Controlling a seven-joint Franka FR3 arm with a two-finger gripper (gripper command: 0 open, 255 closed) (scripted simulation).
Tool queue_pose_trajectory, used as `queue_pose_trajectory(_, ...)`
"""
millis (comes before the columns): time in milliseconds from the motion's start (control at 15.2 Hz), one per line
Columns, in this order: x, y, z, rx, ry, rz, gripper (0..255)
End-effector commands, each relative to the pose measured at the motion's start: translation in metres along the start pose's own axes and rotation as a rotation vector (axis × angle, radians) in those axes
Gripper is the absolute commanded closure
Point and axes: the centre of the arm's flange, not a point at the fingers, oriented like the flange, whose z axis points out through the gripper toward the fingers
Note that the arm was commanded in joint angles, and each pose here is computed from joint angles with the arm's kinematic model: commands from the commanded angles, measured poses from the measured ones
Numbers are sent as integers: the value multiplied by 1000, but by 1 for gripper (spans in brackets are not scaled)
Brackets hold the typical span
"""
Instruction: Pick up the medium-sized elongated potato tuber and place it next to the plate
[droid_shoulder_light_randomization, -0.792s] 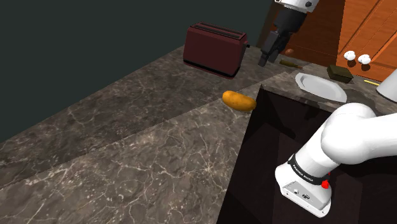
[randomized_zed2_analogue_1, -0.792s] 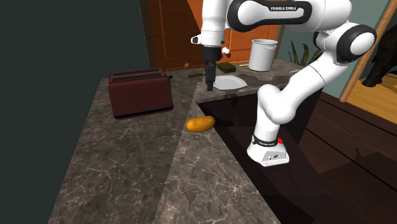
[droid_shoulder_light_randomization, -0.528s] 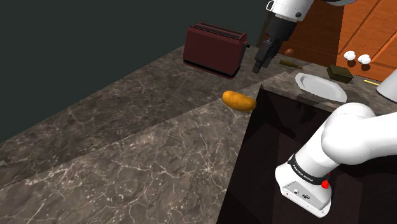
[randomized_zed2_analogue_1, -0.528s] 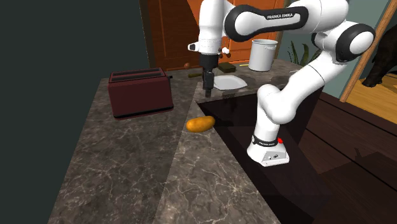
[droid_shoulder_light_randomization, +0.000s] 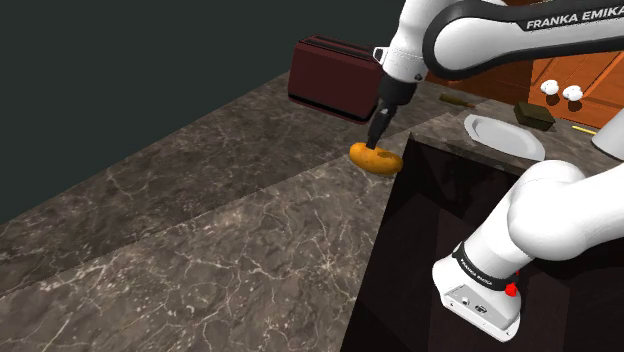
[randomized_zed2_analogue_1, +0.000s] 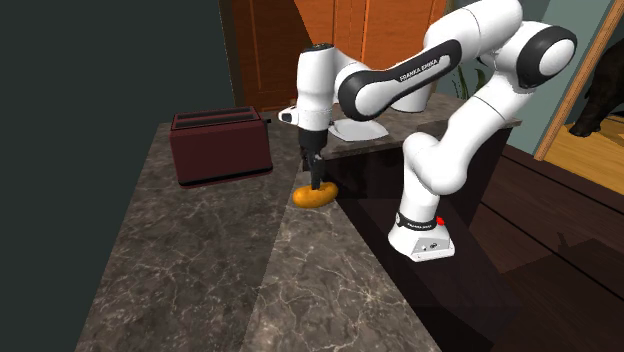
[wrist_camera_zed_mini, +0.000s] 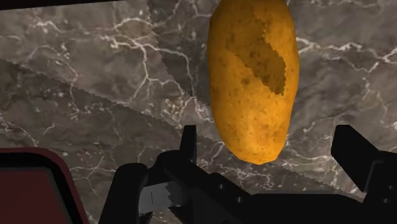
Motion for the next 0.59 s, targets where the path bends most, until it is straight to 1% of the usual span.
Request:
queue_pose_trajectory(0, 10, -5, 20, -21, 0, -44, 0)
queue_pose_trajectory(528, 10, -4, 60, -21, 0, -44, 0)
